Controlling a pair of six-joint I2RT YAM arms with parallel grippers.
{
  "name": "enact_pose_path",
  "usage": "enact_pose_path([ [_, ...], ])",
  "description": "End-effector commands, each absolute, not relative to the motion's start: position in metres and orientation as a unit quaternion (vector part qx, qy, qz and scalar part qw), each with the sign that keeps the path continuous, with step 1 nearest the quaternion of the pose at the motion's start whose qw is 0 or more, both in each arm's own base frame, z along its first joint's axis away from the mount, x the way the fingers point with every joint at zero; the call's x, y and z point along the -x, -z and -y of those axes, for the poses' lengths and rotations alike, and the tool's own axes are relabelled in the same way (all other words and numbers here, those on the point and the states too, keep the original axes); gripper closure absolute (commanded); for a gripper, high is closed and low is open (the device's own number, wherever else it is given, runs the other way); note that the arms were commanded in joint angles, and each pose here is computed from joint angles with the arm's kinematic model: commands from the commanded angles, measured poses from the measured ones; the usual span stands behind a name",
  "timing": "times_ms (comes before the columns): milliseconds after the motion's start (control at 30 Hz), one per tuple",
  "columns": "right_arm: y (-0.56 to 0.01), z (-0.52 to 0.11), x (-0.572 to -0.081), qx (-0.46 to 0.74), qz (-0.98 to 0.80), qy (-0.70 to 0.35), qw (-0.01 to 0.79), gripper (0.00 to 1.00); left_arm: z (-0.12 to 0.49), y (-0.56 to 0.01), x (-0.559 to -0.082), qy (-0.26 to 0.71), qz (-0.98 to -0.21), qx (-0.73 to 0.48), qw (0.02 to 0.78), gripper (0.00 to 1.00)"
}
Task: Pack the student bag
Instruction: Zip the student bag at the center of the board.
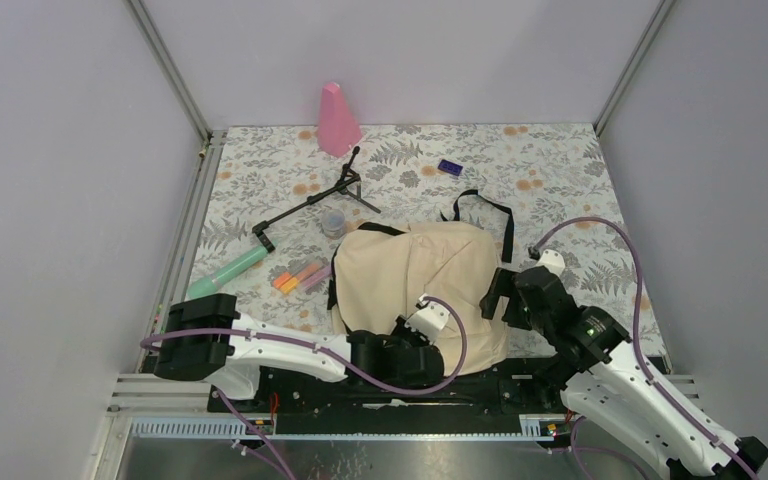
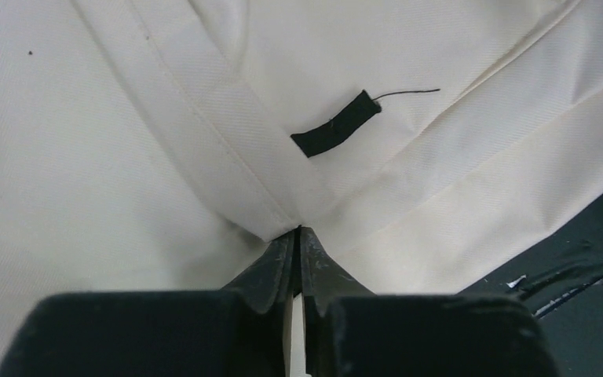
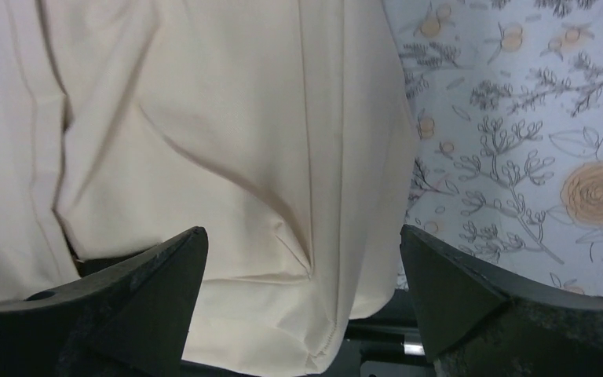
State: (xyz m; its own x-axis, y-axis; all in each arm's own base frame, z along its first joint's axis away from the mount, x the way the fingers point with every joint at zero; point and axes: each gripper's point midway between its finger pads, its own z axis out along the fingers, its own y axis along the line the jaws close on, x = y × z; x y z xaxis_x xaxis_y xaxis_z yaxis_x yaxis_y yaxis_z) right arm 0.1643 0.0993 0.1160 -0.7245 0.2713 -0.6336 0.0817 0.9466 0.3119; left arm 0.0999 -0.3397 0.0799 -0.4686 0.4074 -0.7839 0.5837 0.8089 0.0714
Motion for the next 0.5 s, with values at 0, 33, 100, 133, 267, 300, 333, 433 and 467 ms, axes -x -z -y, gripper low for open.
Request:
enact_pose_path([
  [0, -0.093, -0.097, -0.14, -0.116, -0.936, -0.134, 0.302, 0.02, 0.332, -0.098, -0.114, 0.087, -0.848, -0.252, 0.458, 1.0],
  [33, -0.09, -0.098, -0.137, -0.116, -0.938, -0.14, 0.296, 0.02, 0.333, -0.1, -0.113, 0.096, -0.848, -0.249, 0.458, 1.0],
  [100, -0.085, -0.107, -0.134, -0.108, -0.939, -0.16, 0.284, 0.05, 0.335, -0.105, -0.112, 0.114, -0.846, -0.243, 0.46, 1.0],
  [133, -0.082, -0.11, -0.134, -0.107, -0.939, -0.167, 0.28, 0.07, 0.335, -0.107, -0.112, 0.122, -0.846, -0.238, 0.462, 1.0],
  [267, -0.07, -0.113, -0.136, -0.114, -0.942, -0.163, 0.269, 0.4, 0.331, -0.122, -0.117, 0.15, -0.84, -0.198, 0.482, 1.0],
  [300, -0.069, -0.112, -0.137, -0.116, -0.943, -0.158, 0.27, 0.5, 0.328, -0.128, -0.119, 0.157, -0.837, -0.186, 0.49, 1.0],
  [333, -0.07, -0.11, -0.139, -0.118, -0.942, -0.151, 0.274, 0.6, 0.326, -0.133, -0.121, 0.16, -0.833, -0.176, 0.5, 1.0],
  [433, -0.079, -0.1, -0.148, -0.128, -0.935, -0.131, 0.303, 0.87, 0.317, -0.146, -0.132, 0.155, -0.817, -0.152, 0.534, 1.0],
  [467, -0.084, -0.098, -0.152, -0.132, -0.93, -0.128, 0.317, 0.93, 0.312, -0.15, -0.137, 0.147, -0.812, -0.142, 0.547, 1.0],
])
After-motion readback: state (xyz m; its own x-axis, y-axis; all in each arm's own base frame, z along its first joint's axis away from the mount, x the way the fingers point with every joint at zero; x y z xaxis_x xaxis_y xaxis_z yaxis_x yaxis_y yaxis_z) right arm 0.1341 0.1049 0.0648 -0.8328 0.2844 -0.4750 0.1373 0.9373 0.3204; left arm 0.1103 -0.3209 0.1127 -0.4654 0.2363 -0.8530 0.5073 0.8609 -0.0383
